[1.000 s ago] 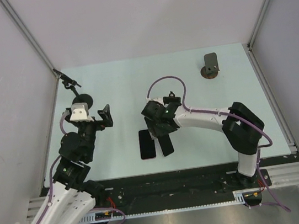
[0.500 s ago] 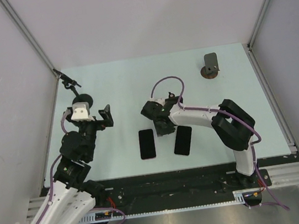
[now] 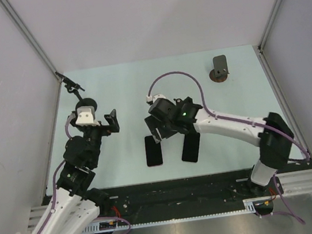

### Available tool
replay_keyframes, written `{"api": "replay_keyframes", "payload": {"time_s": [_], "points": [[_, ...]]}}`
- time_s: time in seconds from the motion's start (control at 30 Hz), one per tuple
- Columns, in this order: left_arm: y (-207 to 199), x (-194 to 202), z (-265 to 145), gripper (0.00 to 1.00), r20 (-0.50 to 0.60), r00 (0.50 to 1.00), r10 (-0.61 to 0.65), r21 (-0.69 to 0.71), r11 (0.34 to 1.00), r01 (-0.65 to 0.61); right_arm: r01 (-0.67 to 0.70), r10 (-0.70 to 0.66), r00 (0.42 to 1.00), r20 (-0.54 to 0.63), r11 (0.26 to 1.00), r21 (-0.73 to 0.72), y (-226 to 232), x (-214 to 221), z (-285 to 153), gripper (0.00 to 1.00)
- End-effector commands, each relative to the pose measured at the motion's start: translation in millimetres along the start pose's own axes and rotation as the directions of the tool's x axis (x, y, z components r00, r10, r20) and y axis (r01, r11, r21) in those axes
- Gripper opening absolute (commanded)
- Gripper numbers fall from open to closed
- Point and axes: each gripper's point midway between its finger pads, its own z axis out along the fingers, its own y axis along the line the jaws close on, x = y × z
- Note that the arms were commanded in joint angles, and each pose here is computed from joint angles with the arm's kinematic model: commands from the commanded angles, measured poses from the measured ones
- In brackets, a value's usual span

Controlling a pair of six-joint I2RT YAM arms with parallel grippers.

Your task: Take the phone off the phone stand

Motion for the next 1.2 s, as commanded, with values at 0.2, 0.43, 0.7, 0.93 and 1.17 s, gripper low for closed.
{"api": "replay_keyframes", "payload": {"time_s": [0.2, 0.43, 0.7, 0.93, 1.17], "points": [[-4.1, 2.5, 4.5, 1.00, -0.006, 1.000, 0.016, 0.020, 1.000, -0.016, 0.208, -0.165, 0.948, 0.272, 0.968, -0.138, -5.0, -81.6, -125.4, 0.77], [-5.6, 2.9, 4.7, 1.00, -0.007, 1.000, 0.019, 0.028, 0.999, -0.019, 0.172, -0.153, 0.950, 0.272, 0.984, -0.049, -87.8, -90.0, -144.4, 0.75], [-7.0, 4.5, 5.2, 1.00, -0.011, 1.000, 0.027, 0.037, 0.999, -0.027, 0.216, -0.183, 0.956, 0.228, 0.968, -0.127, -145.0, -80.9, -127.1, 0.67], [-7.1, 4.9, 5.4, 1.00, -0.012, 0.999, 0.034, 0.039, 0.999, -0.034, 0.273, -0.239, 0.953, 0.186, 0.944, -0.188, -148.2, -79.8, -95.5, 0.61], [-7.7, 5.8, 6.2, 1.00, -0.015, 0.999, 0.041, 0.042, 0.998, -0.041, 0.289, -0.252, 0.949, 0.190, 0.934, -0.208, -147.9, -90.6, -65.9, 0.53]]}}
